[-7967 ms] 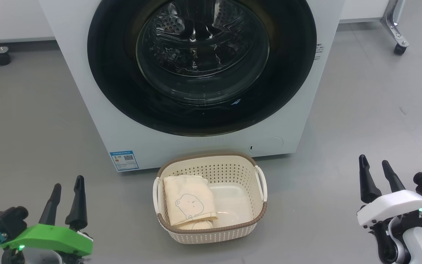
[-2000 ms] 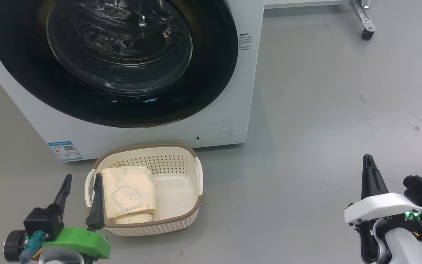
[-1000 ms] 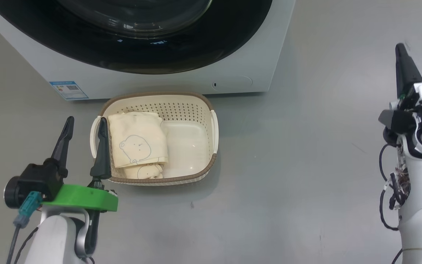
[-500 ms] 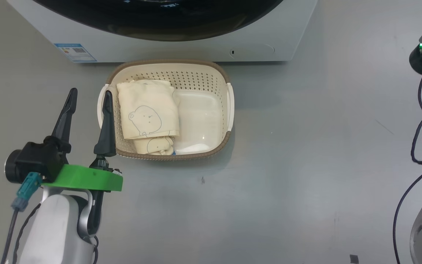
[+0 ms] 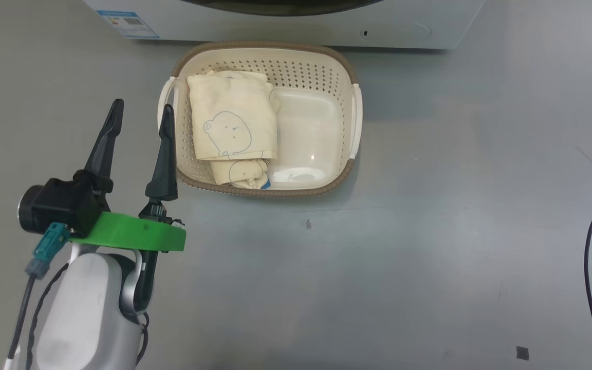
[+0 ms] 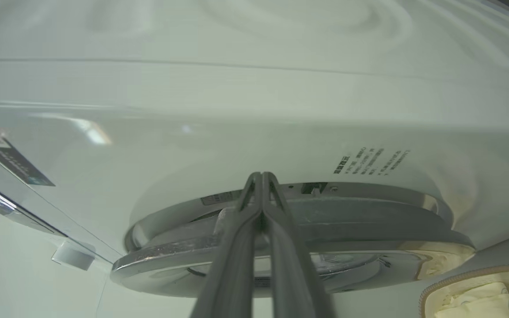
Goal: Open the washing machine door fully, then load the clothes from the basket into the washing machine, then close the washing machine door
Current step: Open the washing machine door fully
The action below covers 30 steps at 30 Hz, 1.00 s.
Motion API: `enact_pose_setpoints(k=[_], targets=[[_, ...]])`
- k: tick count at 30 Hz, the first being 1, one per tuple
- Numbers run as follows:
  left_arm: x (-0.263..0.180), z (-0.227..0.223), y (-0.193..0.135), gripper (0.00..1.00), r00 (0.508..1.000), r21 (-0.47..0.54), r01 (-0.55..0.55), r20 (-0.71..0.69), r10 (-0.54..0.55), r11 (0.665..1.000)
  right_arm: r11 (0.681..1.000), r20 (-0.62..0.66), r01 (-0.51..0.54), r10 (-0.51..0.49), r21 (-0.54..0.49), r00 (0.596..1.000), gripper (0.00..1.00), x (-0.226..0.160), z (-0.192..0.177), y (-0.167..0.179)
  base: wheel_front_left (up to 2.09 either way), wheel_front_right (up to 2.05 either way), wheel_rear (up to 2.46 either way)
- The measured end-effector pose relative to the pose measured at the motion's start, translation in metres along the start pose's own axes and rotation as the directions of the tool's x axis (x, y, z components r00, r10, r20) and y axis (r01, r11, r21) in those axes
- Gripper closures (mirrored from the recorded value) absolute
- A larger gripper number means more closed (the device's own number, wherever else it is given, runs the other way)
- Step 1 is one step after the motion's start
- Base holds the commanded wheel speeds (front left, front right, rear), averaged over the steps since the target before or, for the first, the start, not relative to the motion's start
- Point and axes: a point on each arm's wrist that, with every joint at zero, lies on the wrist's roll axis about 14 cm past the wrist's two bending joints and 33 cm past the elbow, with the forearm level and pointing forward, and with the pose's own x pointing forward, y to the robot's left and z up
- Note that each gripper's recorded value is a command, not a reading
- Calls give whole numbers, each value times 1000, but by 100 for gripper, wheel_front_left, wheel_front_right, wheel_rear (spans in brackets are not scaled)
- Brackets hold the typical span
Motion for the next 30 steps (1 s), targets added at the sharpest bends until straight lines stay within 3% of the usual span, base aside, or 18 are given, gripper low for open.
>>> enact_pose_setpoints(k=[15,30], targets=[[-3,-6,28,0,996,-20,-85,-23,85,996,999,-167,38,-35,13,985,100,47,-45,-27,0,0,0],[-7,-4,36,0,992,-14,-122,-21,122,992,997,-244,74,-74,-8,967,100,51,-53,-37,0,0,0]])
